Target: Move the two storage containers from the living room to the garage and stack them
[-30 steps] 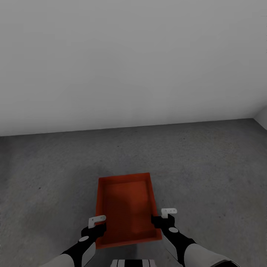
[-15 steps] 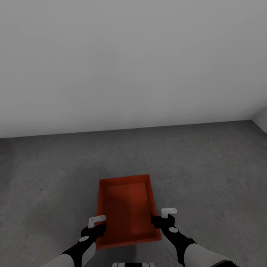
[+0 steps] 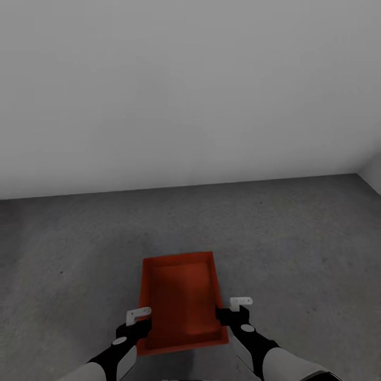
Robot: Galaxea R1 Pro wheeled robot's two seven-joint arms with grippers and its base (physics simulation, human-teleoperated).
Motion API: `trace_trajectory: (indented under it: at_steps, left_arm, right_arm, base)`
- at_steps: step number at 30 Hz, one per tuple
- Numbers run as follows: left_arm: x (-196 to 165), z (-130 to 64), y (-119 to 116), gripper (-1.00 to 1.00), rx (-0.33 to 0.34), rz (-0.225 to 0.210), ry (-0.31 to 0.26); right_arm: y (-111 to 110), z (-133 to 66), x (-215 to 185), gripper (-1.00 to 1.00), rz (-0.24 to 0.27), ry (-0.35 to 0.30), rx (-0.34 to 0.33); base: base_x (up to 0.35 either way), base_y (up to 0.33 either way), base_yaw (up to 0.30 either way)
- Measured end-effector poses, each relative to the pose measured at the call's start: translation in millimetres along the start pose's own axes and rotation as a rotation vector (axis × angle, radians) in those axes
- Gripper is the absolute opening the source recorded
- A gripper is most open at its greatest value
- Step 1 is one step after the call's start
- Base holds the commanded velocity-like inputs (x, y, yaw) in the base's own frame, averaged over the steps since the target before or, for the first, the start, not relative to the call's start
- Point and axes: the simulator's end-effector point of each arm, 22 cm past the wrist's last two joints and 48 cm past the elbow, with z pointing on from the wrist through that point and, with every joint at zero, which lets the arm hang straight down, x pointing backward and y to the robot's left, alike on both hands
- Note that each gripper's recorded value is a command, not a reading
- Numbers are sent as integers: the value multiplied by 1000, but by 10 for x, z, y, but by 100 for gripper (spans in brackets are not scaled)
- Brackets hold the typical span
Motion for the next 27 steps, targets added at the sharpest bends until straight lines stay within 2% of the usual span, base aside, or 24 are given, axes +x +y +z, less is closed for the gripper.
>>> trace_trajectory:
  at_steps: [27]
  left_arm:
    - [-234, -457, 3, 100, 0, 0, -1]
  right_arm:
    - [11, -435, -266, 100, 0, 1, 0]
  base:
    - [0, 0, 0]
